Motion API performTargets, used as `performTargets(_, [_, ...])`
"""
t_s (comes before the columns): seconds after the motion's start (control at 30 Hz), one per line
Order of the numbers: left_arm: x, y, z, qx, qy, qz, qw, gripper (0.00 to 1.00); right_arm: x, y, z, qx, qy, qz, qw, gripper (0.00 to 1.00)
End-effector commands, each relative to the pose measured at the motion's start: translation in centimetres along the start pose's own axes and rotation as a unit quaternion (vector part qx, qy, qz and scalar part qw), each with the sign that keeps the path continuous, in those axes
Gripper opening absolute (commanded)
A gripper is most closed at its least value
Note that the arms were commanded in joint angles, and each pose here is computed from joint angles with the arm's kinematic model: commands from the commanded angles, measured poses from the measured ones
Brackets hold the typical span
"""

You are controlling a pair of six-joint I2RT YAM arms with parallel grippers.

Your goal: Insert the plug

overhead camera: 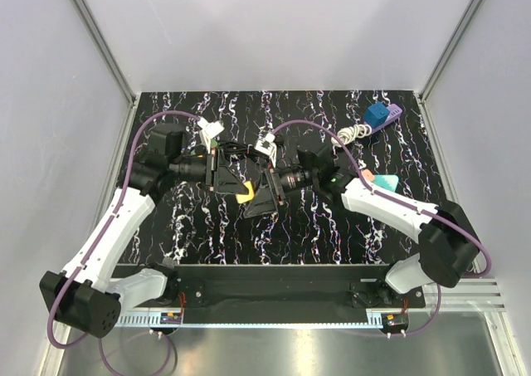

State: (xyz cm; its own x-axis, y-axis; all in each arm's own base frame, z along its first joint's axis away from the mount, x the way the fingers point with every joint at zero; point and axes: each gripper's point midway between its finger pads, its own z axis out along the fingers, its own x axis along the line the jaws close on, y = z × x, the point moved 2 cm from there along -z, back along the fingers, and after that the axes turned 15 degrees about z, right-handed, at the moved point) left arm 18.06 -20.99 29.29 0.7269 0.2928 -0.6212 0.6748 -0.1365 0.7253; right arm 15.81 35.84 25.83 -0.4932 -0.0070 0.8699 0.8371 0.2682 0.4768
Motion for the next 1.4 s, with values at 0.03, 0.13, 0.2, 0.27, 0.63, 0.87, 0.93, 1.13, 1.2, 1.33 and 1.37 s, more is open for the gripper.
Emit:
performTargets(0.03, [0.5, 1.5, -0.4, -0.013, 0.045, 0.018, 0.999, 0.0, 0.8, 2.0, -0.8, -0.05, -0.028, -0.027, 0.998, 0.87])
performTargets(0.13, [1.5, 2.1, -0.8, -0.018, 0.095, 0.014, 0.995, 0.0, 1.2, 2.5, -2.1, -0.081, -0.047, -0.032, 0.995, 0.97])
performTargets(0.2, [2.8, 2.1, -1.0, -0.013, 0.137, 0.0, 0.991, 0.0, 2.0, 3.1, -3.4, -0.11, -0.057, -0.041, 0.991, 1.0])
performTargets(0.27, [5.6, 2.8, -1.9, -0.022, 0.226, -0.02, 0.974, 0.0, 2.2, 3.1, -4.3, -0.129, -0.068, -0.043, 0.988, 1.0])
performTargets(0.63, [17.1, 7.1, -10.4, -0.08, 0.516, -0.002, 0.853, 0.0, 2.3, 3.6, -9.3, -0.279, -0.169, -0.069, 0.943, 1.0])
performTargets(0.87, [23.0, 9.8, -14.9, -0.042, 0.551, 0.088, 0.829, 0.0, 0.6, 3.1, -9.4, -0.279, -0.192, -0.069, 0.938, 1.0])
performTargets(0.93, [26.1, 9.5, -15.7, -0.053, 0.52, 0.068, 0.85, 0.0, 0.3, 3.1, -9.4, -0.279, -0.196, -0.068, 0.938, 1.0])
performTargets(1.13, [31.0, 8.5, -17.7, -0.092, 0.456, 0.133, 0.875, 0.0, -0.5, 2.9, -9.4, -0.271, -0.205, -0.079, 0.937, 1.0])
performTargets(1.2, [30.4, 8.3, -17.0, -0.075, 0.409, 0.238, 0.878, 0.0, -0.7, 2.8, -9.4, -0.269, -0.21, -0.086, 0.936, 1.0])
performTargets(1.33, [31.2, 6.4, -16.2, -0.034, 0.38, 0.302, 0.874, 0.0, -0.5, 2.7, -9.9, -0.267, -0.22, -0.109, 0.932, 1.0])
performTargets(1.37, [32.1, 5.3, -16.2, -0.027, 0.376, 0.292, 0.879, 0.0, -0.6, 2.7, -9.9, -0.269, -0.223, -0.108, 0.931, 1.0])
